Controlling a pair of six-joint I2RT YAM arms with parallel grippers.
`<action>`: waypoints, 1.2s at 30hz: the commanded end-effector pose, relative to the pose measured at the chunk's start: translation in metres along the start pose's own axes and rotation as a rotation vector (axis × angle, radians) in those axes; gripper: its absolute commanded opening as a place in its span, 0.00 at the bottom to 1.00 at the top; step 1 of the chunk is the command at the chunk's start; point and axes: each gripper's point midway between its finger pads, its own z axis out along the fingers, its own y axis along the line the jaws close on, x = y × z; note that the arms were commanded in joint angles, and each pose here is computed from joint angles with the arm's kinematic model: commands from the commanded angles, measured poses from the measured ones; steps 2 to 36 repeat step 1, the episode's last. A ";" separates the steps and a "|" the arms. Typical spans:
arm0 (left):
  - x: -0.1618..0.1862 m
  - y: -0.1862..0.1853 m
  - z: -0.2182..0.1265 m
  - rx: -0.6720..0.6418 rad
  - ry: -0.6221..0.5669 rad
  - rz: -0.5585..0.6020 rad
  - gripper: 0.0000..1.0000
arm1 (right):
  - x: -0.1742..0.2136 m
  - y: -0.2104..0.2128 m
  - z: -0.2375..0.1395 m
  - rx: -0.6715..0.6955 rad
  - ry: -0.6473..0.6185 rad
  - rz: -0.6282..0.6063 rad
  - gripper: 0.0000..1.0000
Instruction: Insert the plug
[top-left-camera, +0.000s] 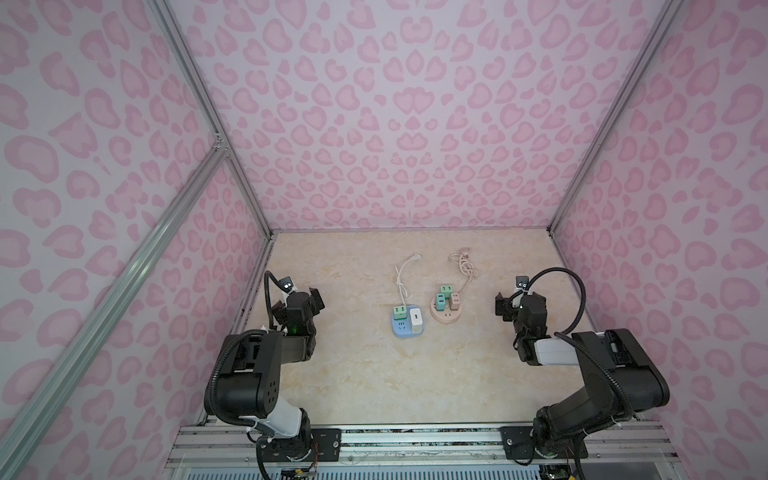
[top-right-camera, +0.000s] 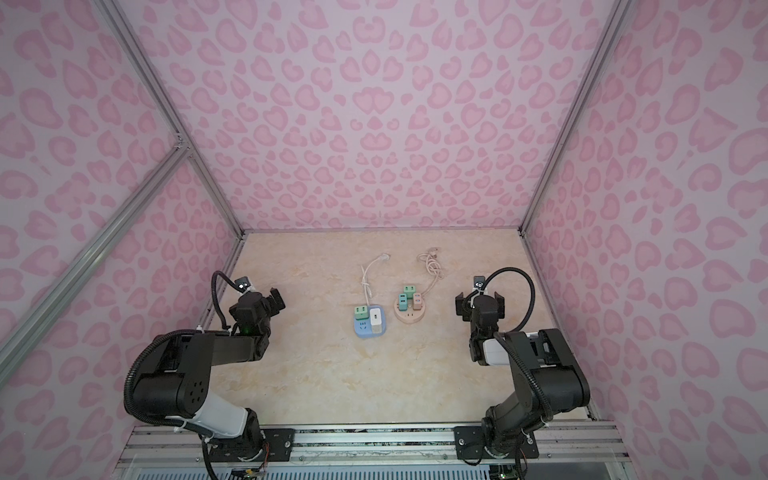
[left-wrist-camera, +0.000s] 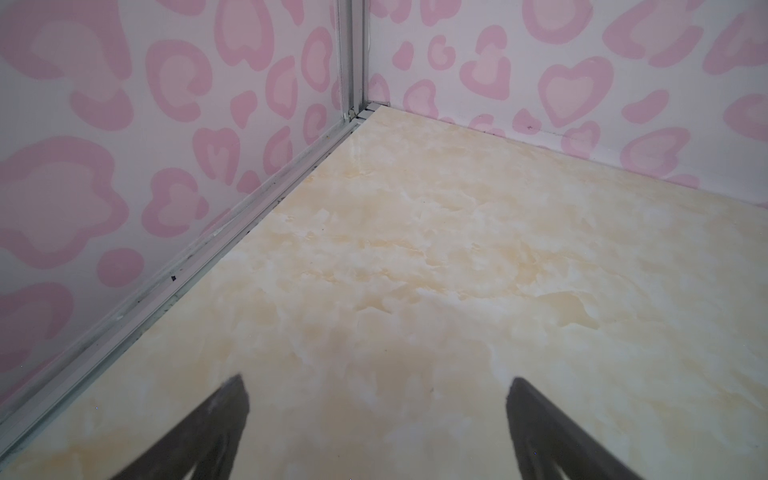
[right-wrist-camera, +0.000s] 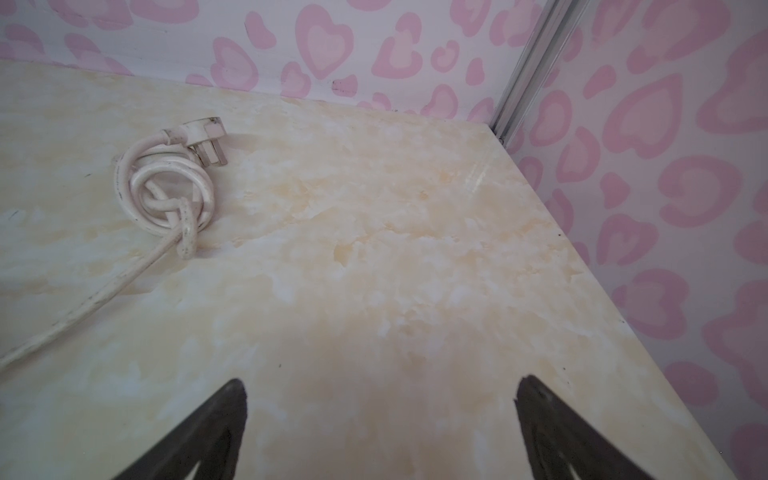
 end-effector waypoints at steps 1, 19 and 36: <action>-0.003 -0.001 -0.002 0.015 -0.019 -0.012 0.98 | -0.006 -0.001 0.000 0.004 -0.028 0.005 0.98; -0.003 -0.001 -0.002 0.015 -0.019 -0.012 0.98 | -0.006 -0.001 0.000 0.004 -0.028 0.005 0.98; -0.003 -0.001 -0.002 0.015 -0.019 -0.012 0.98 | -0.006 -0.001 0.000 0.004 -0.028 0.005 0.98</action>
